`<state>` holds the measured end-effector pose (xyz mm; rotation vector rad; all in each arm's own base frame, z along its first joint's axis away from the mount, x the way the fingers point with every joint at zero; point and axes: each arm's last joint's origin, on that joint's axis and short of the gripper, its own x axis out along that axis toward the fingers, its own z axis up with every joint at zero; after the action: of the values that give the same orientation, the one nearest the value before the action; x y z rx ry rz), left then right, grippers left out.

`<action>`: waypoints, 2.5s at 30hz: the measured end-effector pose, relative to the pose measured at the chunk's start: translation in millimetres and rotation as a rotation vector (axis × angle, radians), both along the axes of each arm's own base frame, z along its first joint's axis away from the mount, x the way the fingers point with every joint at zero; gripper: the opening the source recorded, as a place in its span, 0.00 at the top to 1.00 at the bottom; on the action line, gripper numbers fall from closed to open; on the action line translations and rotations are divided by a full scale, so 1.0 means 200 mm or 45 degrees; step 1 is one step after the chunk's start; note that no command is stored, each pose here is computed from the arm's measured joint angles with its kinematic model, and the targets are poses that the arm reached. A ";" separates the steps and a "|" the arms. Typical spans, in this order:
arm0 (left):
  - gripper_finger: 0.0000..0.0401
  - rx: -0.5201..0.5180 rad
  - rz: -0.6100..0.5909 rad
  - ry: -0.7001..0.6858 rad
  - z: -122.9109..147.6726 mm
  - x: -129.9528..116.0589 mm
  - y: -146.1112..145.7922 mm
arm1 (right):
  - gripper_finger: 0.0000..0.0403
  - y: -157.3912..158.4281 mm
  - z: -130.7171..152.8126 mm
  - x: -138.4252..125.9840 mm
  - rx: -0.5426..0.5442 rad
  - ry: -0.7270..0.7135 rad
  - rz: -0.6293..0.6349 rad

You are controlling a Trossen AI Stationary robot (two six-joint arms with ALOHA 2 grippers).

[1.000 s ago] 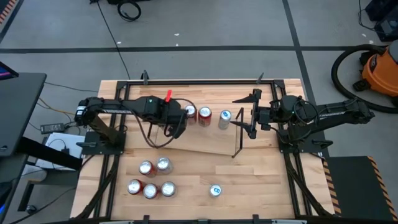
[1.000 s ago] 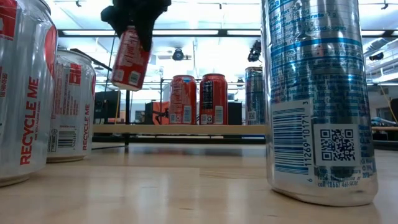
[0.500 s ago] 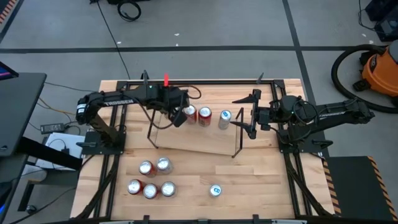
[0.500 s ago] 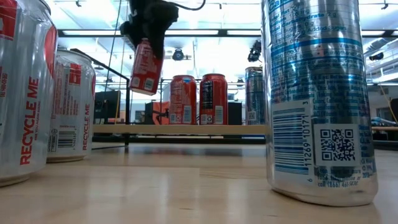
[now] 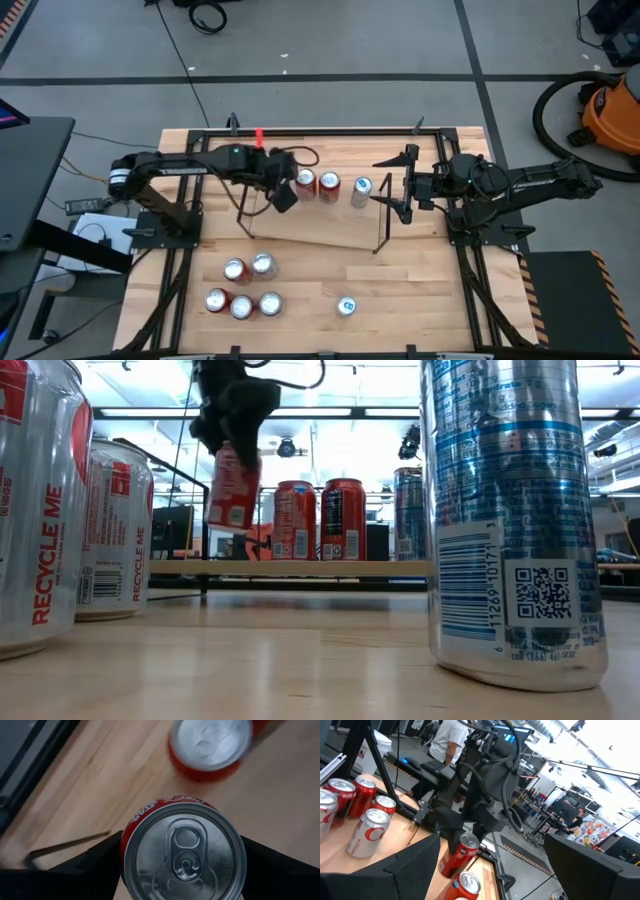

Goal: Place canned beverage on shelf
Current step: Adjust the red-white soda can on the shelf

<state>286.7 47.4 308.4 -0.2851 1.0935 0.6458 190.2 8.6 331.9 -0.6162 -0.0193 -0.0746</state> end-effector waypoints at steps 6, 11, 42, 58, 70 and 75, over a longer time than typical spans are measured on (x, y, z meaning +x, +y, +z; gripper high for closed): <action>0.21 -0.040 0.053 -0.097 -0.04 -0.11 0.05 | 0.09 0.01 0.02 0.00 0.006 -0.043 0.017; 0.21 -0.093 0.091 -0.141 -0.08 -0.14 0.11 | 0.09 0.02 0.02 0.00 0.002 -0.050 0.029; 0.21 -0.160 0.213 -0.163 -0.22 -0.05 0.23 | 0.09 0.02 0.02 0.00 -0.001 -0.047 0.026; 0.21 -0.165 0.221 -0.169 -0.24 -0.03 0.24 | 0.09 0.02 0.01 0.00 -0.002 -0.038 0.022; 0.13 -0.175 0.182 -0.162 -0.24 -0.02 0.21 | 0.09 0.02 0.01 0.00 -0.005 -0.037 0.022; 0.05 -0.179 0.172 -0.163 -0.24 -0.02 0.20 | 0.09 0.02 0.01 0.00 -0.005 -0.037 0.022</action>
<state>283.2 87.6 260.6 -0.5188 1.0038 0.6625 190.1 12.3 334.4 -0.6191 -0.0532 -0.0664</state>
